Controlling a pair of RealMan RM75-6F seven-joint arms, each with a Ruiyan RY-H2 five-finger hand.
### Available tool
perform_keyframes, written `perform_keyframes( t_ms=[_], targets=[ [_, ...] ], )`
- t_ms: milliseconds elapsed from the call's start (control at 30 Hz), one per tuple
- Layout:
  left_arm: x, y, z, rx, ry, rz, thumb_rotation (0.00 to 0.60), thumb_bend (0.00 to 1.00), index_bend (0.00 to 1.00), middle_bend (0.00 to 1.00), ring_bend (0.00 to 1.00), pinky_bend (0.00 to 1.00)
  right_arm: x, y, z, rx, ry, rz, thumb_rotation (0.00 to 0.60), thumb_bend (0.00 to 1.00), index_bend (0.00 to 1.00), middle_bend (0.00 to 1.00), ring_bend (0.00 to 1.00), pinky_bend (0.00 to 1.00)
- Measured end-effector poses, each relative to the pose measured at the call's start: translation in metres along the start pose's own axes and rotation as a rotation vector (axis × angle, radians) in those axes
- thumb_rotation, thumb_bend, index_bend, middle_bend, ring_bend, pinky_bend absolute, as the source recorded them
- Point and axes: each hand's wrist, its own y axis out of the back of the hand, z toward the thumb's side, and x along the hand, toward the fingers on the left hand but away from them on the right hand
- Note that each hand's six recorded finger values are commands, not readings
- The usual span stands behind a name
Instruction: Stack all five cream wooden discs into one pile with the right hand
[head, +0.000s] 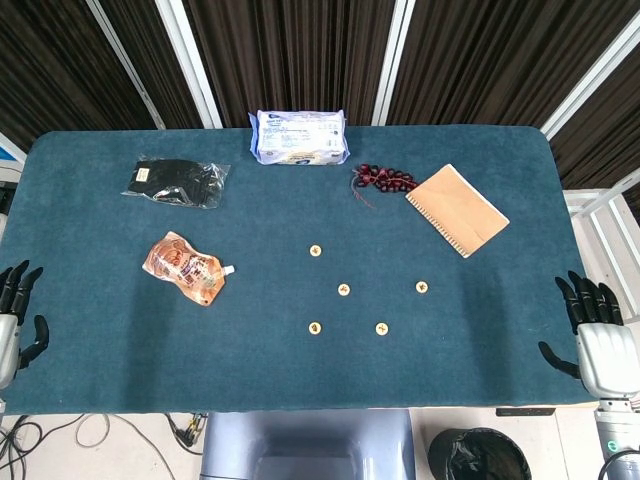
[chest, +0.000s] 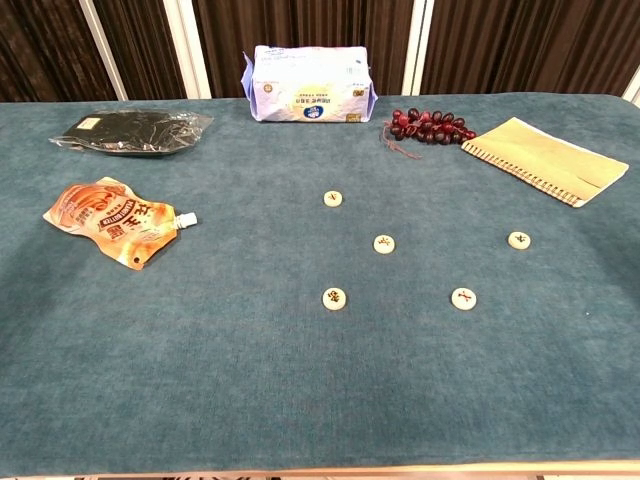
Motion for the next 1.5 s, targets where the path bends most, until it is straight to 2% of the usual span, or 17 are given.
perform_keyframes(
  t_ms=[467,600,833,1000,1067,1200,1500],
  targets=[
    [0.001,0.0,0.0,-0.006,0.006,0.002,0.6,0.62,0.11,0.0,0.0,0.0,-0.001,-0.002,-0.001,-0.037,-0.009,0.023,0.6,0.29,0.01,0.0,0.0,0.0],
    [0.0,0.002,0.0,-0.003,0.014,0.015,0.6,0.62,0.12,0.0,0.0,0.0,-0.009,-0.005,-0.002,-0.059,0.001,0.077,0.6,0.29,0.07,0.0,0.0,0.0],
    [-0.001,0.001,0.001,0.0,0.018,0.016,0.6,0.62,0.12,0.0,0.0,0.0,-0.06,-0.002,0.012,-0.035,0.059,0.206,0.6,0.29,0.08,0.0,0.0,0.0],
    [-0.001,0.001,-0.001,-0.006,0.028,0.017,0.6,0.62,0.12,0.0,0.0,0.0,-0.105,-0.014,0.041,-0.013,0.095,0.345,0.6,0.29,0.1,0.0,0.0,0.0],
    [-0.001,0.001,-0.002,-0.007,0.032,0.017,0.6,0.62,0.12,0.0,0.0,0.0,-0.125,-0.017,0.058,0.005,0.112,0.374,0.6,0.29,0.12,0.0,0.0,0.0],
    [-0.001,0.001,-0.003,-0.012,0.038,0.015,0.6,0.62,0.12,0.0,0.0,0.0,-0.154,-0.027,0.094,-0.002,0.141,0.387,0.6,0.29,0.16,0.0,0.0,0.0],
    [0.0,0.001,-0.005,-0.022,0.051,0.012,0.6,0.62,0.12,0.0,0.0,0.0,-0.185,-0.071,0.165,-0.068,0.19,0.435,0.6,0.29,0.22,0.0,0.0,0.0]
  ],
)
